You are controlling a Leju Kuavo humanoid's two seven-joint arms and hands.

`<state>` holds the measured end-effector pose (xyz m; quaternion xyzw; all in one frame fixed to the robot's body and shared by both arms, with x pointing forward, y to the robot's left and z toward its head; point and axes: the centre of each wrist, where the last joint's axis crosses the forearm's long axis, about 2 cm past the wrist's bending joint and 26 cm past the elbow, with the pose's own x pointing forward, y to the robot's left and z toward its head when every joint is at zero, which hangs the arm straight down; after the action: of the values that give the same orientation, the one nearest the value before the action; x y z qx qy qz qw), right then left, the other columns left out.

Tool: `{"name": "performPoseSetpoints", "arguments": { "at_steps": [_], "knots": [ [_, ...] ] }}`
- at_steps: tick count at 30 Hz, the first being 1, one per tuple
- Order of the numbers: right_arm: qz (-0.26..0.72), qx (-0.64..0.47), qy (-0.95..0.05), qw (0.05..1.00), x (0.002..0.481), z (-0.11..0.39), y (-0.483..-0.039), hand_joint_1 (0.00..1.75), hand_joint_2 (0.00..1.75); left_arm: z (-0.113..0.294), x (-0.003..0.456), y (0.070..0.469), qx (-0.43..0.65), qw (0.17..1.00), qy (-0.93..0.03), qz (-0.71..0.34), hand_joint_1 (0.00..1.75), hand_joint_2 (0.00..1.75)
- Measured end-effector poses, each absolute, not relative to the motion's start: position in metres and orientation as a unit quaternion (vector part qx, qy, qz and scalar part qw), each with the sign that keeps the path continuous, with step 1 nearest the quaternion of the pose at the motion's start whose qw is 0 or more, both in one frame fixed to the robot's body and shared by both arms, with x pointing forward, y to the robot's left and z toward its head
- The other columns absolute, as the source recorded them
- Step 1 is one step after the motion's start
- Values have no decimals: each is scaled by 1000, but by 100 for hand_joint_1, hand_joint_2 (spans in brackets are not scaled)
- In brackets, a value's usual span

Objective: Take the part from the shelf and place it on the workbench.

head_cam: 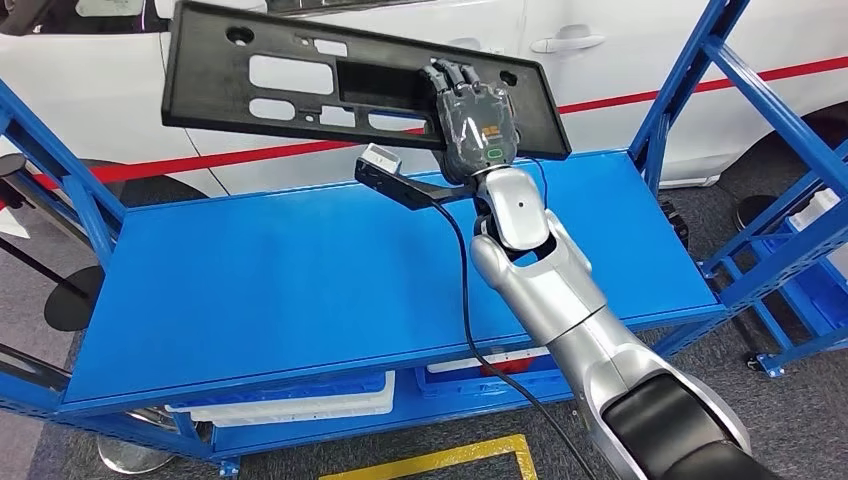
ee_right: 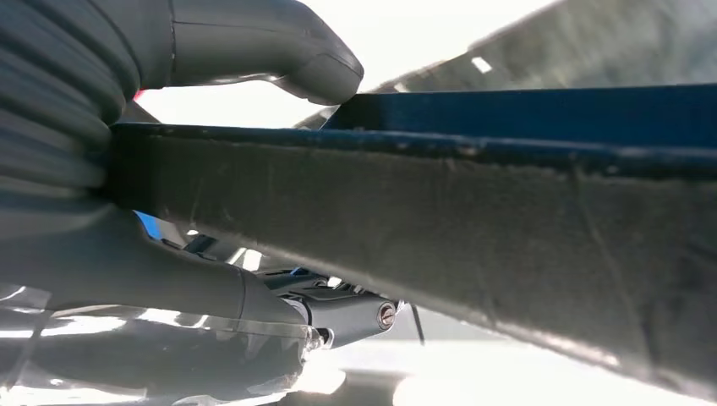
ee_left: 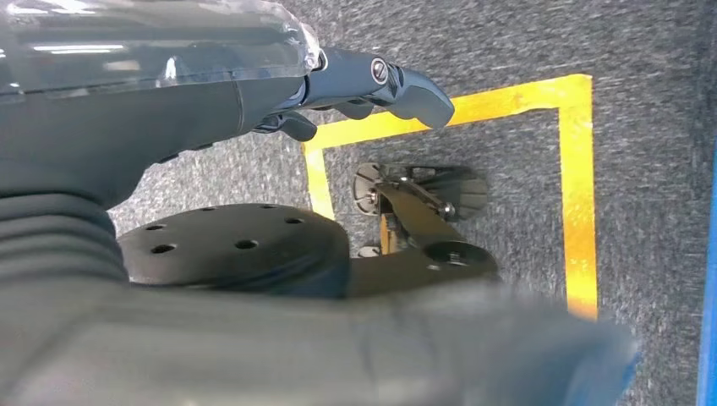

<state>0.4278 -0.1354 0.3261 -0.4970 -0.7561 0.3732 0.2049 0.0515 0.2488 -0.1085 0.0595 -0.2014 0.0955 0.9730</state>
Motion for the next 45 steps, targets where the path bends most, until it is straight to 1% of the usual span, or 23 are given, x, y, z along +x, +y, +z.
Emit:
{"name": "performPoseSetpoints", "arguments": {
  "at_steps": [5,9,13,17,20,25,28,39,45],
  "knots": [
    [327,-474,-795,189,420,339,-139,175,175,-108,53,247,62,974,-199,88,0,175],
    [277,-419,-844,187,413,342,-144,175,175,-108,54,246,75,976,-187,81,0,175],
    [237,-275,-901,236,401,329,-150,175,175,-108,54,246,80,979,-169,84,0,175],
    [212,-193,-926,248,394,330,-152,175,175,-107,56,246,85,979,-163,85,0,175],
    [192,-64,-937,285,388,319,-153,175,175,-107,57,246,93,980,-157,84,0,175],
    [147,146,-921,330,376,293,-151,175,175,-107,58,247,104,981,-147,76,0,175],
    [133,222,-900,351,370,273,-150,175,175,-107,58,247,105,981,-143,74,0,175],
    [108,374,-844,368,366,245,-144,175,175,-106,61,247,103,983,-136,64,0,175],
    [105,411,-823,378,363,224,-140,175,175,-106,61,246,102,984,-134,55,0,175]
  ]
}}
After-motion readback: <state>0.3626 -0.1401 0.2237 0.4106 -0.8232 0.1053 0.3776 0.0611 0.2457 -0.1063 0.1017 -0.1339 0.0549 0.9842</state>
